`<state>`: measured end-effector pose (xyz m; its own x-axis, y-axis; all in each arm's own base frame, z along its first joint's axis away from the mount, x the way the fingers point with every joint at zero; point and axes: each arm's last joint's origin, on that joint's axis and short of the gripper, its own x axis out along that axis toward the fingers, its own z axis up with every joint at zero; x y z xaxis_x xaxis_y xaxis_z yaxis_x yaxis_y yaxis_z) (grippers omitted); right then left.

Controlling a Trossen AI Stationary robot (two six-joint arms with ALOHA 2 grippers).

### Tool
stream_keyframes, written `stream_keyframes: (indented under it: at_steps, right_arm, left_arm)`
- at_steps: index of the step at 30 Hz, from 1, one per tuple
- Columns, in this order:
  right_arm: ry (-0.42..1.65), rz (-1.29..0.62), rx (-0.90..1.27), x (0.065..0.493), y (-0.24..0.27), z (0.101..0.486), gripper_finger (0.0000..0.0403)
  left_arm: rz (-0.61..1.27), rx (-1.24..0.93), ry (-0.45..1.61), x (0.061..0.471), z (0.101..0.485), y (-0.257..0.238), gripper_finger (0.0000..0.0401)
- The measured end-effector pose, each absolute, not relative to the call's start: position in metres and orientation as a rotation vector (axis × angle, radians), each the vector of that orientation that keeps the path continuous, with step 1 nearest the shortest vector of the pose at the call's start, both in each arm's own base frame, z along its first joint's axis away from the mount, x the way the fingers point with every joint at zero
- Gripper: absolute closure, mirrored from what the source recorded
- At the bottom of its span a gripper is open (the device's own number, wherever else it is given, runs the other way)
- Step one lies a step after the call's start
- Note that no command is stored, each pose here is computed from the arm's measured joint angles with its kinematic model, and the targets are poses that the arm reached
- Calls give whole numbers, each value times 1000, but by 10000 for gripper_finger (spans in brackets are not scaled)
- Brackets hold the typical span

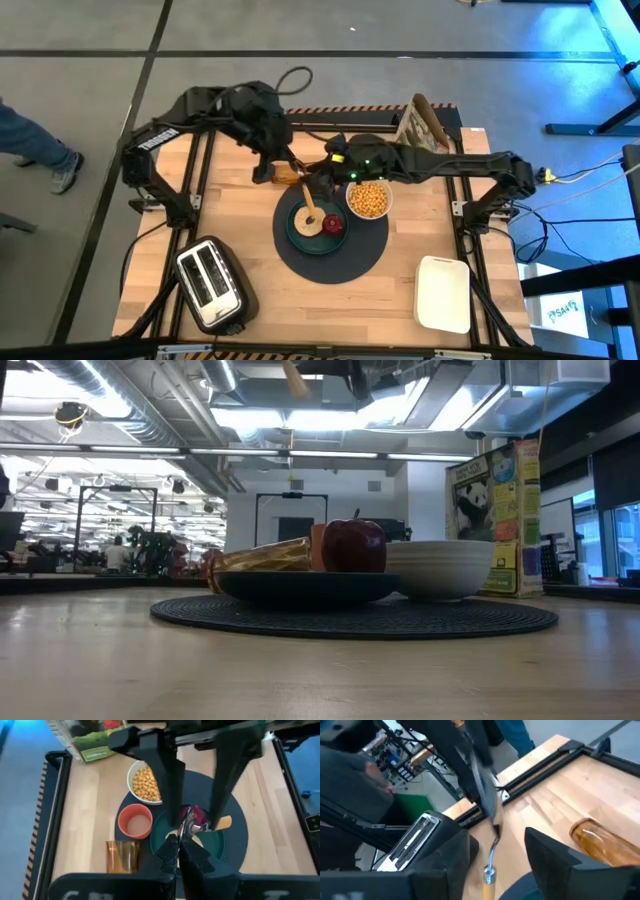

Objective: Arrange a breakfast setting
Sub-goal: Put the yellow spoon on the black tablemat to the left of the green plate

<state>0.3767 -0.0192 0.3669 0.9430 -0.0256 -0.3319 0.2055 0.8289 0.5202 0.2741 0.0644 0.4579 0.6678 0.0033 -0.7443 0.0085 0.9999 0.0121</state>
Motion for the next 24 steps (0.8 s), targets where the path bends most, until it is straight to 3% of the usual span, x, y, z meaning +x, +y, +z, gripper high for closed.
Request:
stream_keyframes:
  at_steps: [9,24]
  right_arm:
    - [336,-105,578,377,-19,365,390]
    - [294,-307,567,370,-24,369,401]
  left_arm:
    - [-6,8,850,284,453,60,398]
    - [209,-207,890,271,452,64,283]
